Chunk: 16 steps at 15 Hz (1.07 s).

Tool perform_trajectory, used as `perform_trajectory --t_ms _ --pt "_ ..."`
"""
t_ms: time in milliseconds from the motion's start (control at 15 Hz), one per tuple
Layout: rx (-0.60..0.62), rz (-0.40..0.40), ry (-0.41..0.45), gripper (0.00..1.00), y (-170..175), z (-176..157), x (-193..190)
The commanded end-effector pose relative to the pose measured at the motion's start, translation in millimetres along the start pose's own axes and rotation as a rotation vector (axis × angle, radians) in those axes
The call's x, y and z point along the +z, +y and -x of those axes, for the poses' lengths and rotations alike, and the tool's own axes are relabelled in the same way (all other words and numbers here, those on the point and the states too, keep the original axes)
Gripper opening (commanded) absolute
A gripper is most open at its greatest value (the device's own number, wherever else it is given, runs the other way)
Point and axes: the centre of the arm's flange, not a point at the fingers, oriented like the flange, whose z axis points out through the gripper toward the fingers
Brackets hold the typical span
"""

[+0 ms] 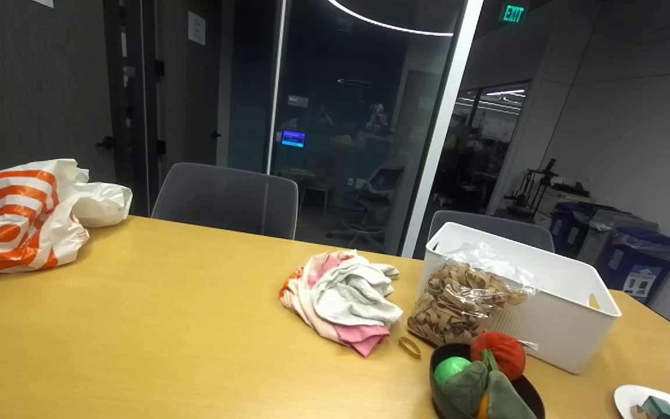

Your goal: Unfold the white towel and the peach and pink shirts

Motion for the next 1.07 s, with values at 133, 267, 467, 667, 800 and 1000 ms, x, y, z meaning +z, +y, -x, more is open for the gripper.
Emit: perform_trajectory --t_ms 133,267,467,667,800,1000 --pt "-0.135 0.002 0.091 1.00 -32.2 -47.0 -15.6" --pt "-0.197 -0.007 0.138 1.00 -49.8 -72.1 -25.1" --pt "-0.309 -0.013 0.205 1.00 -79.1 -115.1 -39.7" --pt "-0.450 0.013 0.250 1.00 -113.3 -161.3 -46.8" --pt "-0.522 0.016 0.286 1.00 -136.1 -192.0 -53.0" --pt "-0.648 0.017 0.340 1.00 -173.1 -233.5 -57.6"
